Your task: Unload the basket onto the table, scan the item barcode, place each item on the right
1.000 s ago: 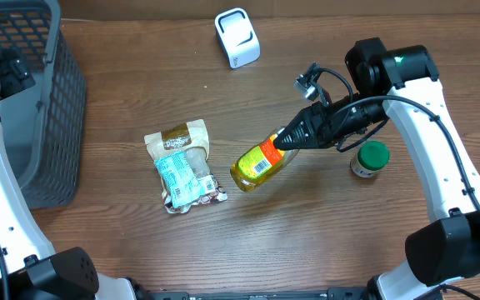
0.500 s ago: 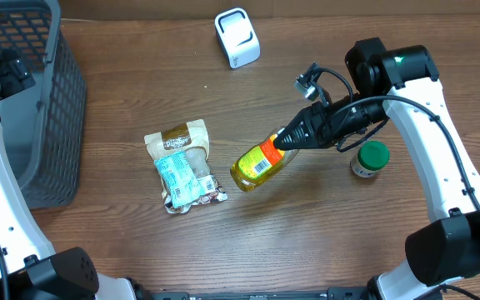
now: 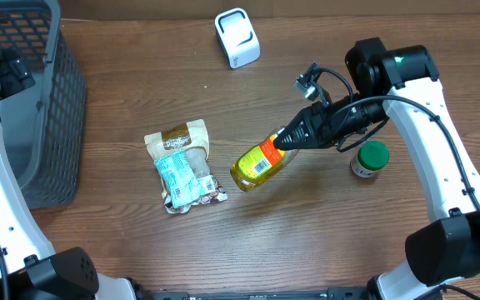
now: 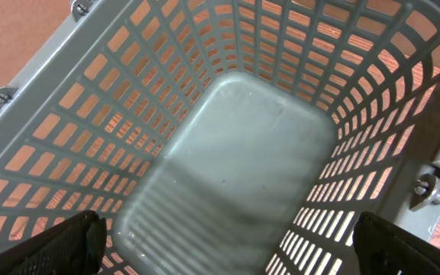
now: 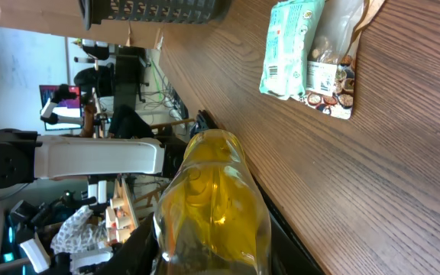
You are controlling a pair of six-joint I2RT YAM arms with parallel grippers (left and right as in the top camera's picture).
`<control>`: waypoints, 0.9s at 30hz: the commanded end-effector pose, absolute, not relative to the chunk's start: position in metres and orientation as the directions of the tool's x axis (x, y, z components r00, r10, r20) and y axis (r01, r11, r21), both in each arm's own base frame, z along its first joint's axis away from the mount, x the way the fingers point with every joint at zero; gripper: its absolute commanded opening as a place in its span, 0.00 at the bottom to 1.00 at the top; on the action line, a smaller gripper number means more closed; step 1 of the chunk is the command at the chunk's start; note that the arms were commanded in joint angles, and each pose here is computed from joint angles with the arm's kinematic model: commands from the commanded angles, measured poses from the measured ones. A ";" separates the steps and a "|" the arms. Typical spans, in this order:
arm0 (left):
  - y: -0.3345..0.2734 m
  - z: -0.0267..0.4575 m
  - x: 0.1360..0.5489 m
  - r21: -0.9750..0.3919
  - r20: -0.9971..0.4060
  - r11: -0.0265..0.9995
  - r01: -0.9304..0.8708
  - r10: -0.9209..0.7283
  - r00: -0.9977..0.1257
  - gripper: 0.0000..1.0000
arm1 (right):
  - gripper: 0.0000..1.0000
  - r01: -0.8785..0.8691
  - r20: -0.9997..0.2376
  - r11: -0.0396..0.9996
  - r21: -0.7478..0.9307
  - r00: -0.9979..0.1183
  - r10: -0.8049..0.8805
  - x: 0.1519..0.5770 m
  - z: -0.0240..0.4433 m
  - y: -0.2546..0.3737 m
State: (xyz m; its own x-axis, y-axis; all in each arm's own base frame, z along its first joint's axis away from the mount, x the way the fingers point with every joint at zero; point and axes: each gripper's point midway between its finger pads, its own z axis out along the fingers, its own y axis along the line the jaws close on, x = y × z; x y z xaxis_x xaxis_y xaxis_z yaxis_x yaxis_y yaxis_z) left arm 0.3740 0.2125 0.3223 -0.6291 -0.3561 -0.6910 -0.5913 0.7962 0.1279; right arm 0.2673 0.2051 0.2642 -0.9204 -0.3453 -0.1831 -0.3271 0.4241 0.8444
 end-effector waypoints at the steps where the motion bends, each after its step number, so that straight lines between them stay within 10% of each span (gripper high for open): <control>1: 0.211 0.328 0.376 0.133 -0.699 0.807 -0.575 -0.335 -0.632 1.00 | 0.27 -0.344 -0.219 0.376 0.860 -0.916 -0.336 0.266 0.278 0.210; 27: 0.211 0.328 0.376 0.133 -0.699 0.807 -0.575 -0.335 -0.632 0.99 | 0.27 -0.381 -0.262 0.369 0.848 -0.905 -0.334 0.272 0.278 0.211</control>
